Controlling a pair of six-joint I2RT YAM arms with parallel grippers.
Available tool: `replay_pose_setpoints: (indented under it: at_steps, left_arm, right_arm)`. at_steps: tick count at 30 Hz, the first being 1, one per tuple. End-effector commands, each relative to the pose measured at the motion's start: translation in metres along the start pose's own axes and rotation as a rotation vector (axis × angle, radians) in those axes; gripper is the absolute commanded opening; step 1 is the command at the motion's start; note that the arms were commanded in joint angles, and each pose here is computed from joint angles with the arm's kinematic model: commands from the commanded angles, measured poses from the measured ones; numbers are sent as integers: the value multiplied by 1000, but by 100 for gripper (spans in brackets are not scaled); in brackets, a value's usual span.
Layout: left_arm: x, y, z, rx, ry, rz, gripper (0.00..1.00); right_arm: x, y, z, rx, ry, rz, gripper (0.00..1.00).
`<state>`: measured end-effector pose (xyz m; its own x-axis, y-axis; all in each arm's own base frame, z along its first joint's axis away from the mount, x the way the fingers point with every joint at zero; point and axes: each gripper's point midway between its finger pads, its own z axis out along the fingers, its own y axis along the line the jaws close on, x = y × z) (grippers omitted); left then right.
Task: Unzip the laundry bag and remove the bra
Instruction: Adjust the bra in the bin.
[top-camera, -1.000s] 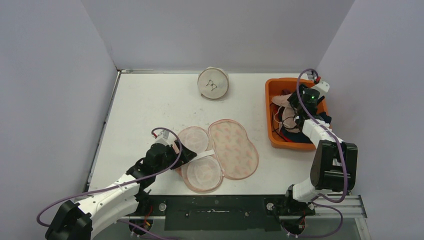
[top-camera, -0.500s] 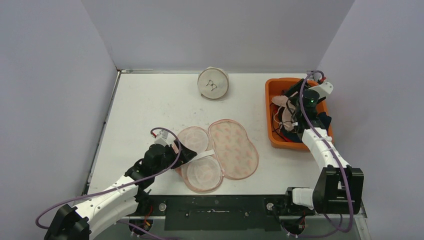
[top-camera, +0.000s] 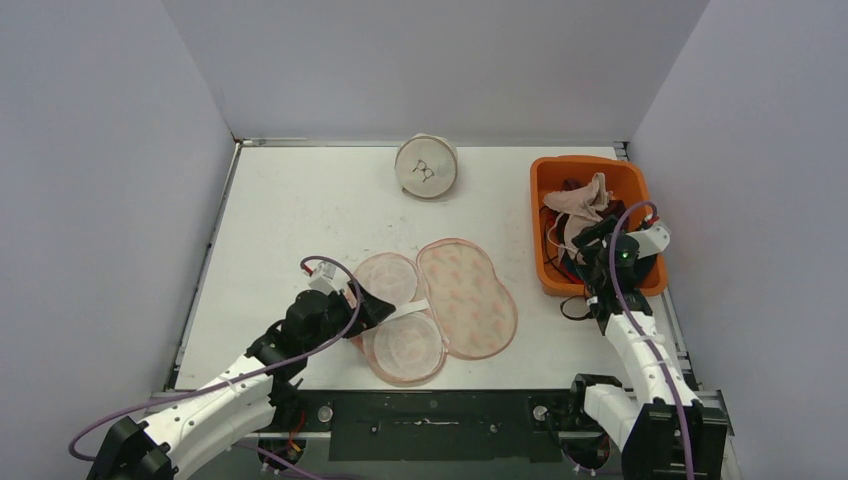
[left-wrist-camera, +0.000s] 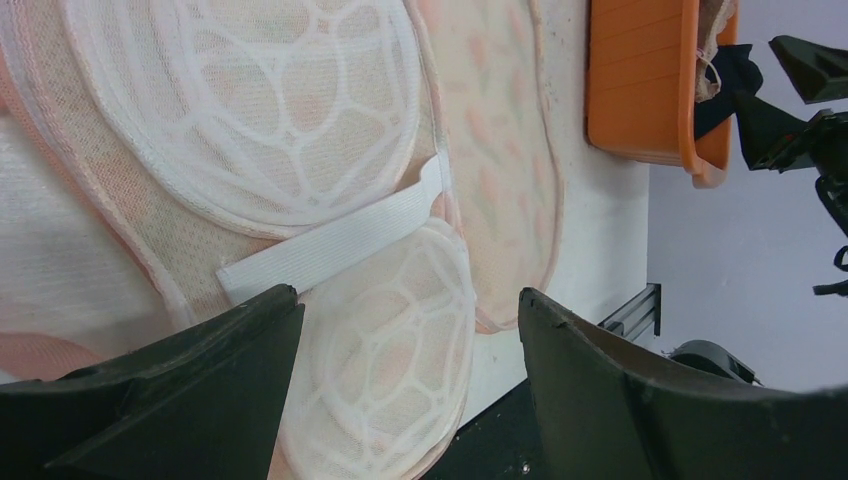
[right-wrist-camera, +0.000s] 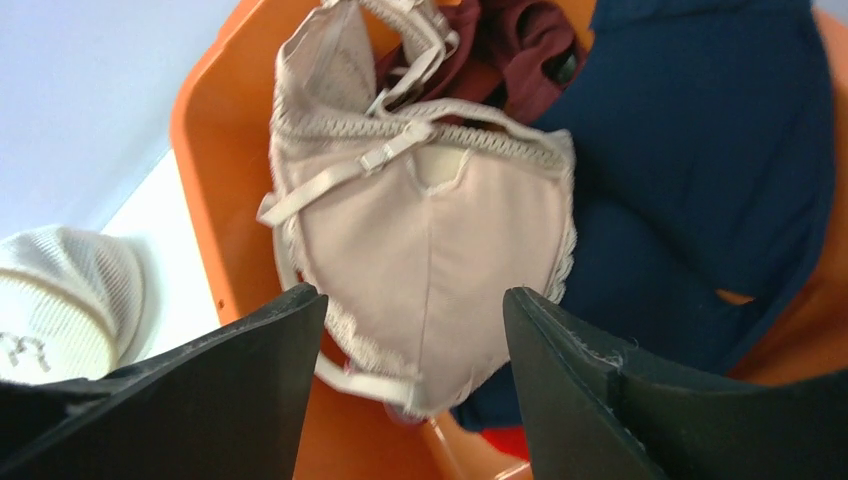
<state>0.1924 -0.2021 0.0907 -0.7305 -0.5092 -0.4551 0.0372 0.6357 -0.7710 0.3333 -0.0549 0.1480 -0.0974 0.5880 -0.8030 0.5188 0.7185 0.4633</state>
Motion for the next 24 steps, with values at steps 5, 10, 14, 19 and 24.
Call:
replay_pose_setpoints:
  at_steps: [5,10,14,19,24]
  left_arm:
    - [-5,-16,-3,49,-18,5,77]
    - [-5,-15,-5,52,-26,-1,77]
    - [-4,-14,-5,51,-29,-4,77]
    - [-3,-15,-4,50,-21,0,77]
    - [-2,-17,-3,52,-16,3,77]
  right_arm:
    - [30,24,-18,-146,99,-8,60]
    - [39,22,-16,-140,133,-45,59]
    - [45,18,-13,-115,166,-80,52]
    - [52,11,-17,-76,202,-129,36]
    - [47,12,-28,-73,201,-154,10]
